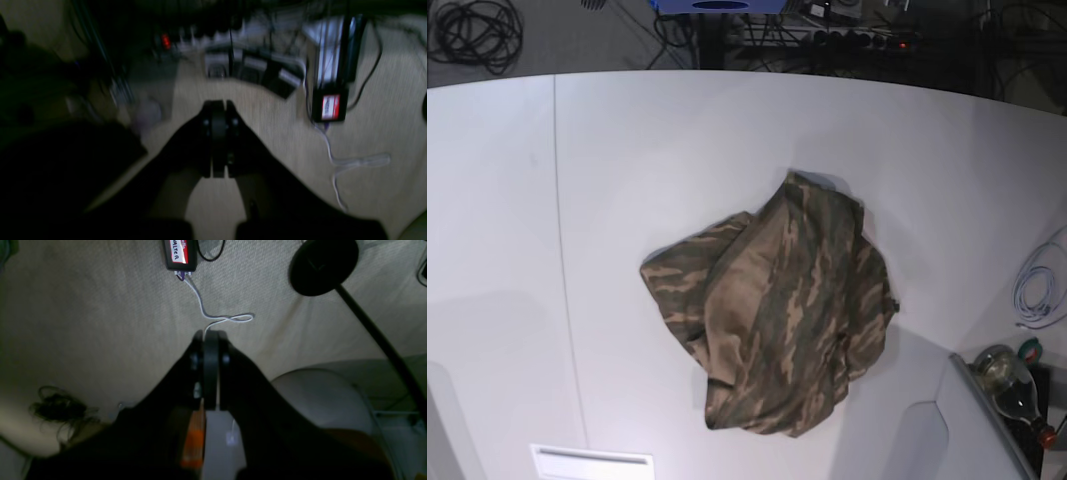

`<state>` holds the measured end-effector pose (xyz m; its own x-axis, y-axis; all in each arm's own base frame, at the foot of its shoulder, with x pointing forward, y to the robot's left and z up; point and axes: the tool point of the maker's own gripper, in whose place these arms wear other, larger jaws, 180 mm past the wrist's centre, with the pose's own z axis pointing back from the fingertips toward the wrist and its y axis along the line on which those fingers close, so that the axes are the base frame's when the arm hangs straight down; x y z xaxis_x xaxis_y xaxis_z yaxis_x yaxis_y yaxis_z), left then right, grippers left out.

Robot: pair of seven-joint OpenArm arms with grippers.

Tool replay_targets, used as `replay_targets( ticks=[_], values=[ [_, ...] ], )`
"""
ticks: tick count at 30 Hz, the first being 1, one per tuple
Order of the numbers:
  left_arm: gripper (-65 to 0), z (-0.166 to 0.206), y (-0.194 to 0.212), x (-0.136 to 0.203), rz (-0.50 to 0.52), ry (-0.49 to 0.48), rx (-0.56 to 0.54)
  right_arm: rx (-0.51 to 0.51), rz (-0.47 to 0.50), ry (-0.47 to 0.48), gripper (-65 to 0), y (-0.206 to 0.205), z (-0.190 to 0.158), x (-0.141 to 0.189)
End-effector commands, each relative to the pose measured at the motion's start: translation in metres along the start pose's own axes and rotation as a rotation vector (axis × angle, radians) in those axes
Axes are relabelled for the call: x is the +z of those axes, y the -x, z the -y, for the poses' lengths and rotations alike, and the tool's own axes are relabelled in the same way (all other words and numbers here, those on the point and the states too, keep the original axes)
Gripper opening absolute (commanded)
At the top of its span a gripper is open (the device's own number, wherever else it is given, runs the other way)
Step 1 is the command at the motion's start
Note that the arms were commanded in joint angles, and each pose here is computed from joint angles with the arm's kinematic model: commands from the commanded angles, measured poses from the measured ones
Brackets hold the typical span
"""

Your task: Layout the t-shirt on the table in an organized manner, then fold the t-shirt properly

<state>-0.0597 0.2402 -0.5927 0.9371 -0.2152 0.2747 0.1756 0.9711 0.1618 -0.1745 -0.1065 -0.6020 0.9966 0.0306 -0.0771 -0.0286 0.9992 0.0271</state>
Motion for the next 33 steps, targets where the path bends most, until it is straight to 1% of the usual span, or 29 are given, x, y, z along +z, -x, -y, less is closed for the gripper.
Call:
replay_targets(
  ticks=[1, 2, 4, 7, 11, 13, 14, 16, 19, 22, 23, 24, 25, 27, 29, 31, 33],
  values=[
    [-65.0, -0.006, 0.003, 0.009, 0.013, -0.007, -0.02, -0.017, 0.004, -0.006, -64.4, 0.006, -0.006, 0.009],
    [-65.0, -0.006, 0.0, 0.014, 0.03, -0.003, -0.026, -0.023, 0.024, -0.005, -64.4, 0.002, -0.008, 0.017],
    [-65.0, -0.007, -0.005, 0.026, 0.061, -0.003, -0.031, -0.061, 0.053, 0.023, -64.4, -0.006, 0.003, 0.033],
    [-65.0, -0.033, -0.017, 0.045, 0.113, -0.064, -0.016, -0.105, 0.112, 0.056, -64.4, -0.02, 0.013, 0.056],
    [-65.0, -0.069, -0.049, 0.073, 0.219, -0.157, -0.003, -0.13, 0.227, 0.11, -64.4, -0.048, 0.034, 0.089],
    [-65.0, -0.086, -0.076, 0.084, 0.293, -0.2, 0.0, -0.128, 0.305, 0.126, -64.4, -0.073, 0.041, 0.107],
    [-65.0, -0.093, -0.089, 0.089, 0.328, -0.213, 0.011, -0.134, 0.325, 0.143, -64.4, -0.081, 0.049, 0.114],
    [-65.0, -0.099, -0.118, 0.098, 0.41, -0.222, 0.066, -0.147, 0.358, 0.176, -64.4, -0.102, 0.063, 0.127],
    [-65.0, -0.102, -0.168, 0.117, 0.523, -0.192, 0.109, -0.158, 0.429, 0.208, -64.4, -0.145, 0.079, 0.152],
    [-65.0, -0.098, -0.217, 0.136, 0.597, -0.148, 0.171, -0.154, 0.548, 0.208, -64.4, -0.199, 0.081, 0.179],
    [-65.0, -0.096, -0.237, 0.143, 0.635, -0.132, 0.192, -0.154, 0.607, 0.207, -64.4, -0.221, 0.081, 0.19],
    [-65.0, -0.096, -0.253, 0.149, 0.667, -0.12, 0.21, -0.149, 0.667, 0.19, -64.4, -0.245, 0.076, 0.199],
    [-65.0, -0.096, -0.266, 0.153, 0.69, -0.11, 0.228, -0.121, 0.723, 0.151, -63.9, -0.268, 0.065, 0.207],
    [-65.0, -0.1, -0.283, 0.155, 0.723, -0.102, 0.261, -0.03, 0.808, 0.045, -63.5, -0.305, 0.031, 0.218],
    [-65.0, -0.109, -0.289, 0.154, 0.722, -0.116, 0.285, 0.071, 0.876, -0.068, -63.2, -0.333, -0.011, 0.231],
    [-65.0, -0.126, -0.282, 0.151, 0.7, -0.159, 0.313, 0.18, 0.884, -0.18, -60.2, -0.346, -0.06, 0.237],
    [-65.0, -0.144, -0.269, 0.152, 0.691, -0.211, 0.388, 0.283, 0.876, -0.263, -52.4, -0.352, -0.104, 0.245]
  ],
)
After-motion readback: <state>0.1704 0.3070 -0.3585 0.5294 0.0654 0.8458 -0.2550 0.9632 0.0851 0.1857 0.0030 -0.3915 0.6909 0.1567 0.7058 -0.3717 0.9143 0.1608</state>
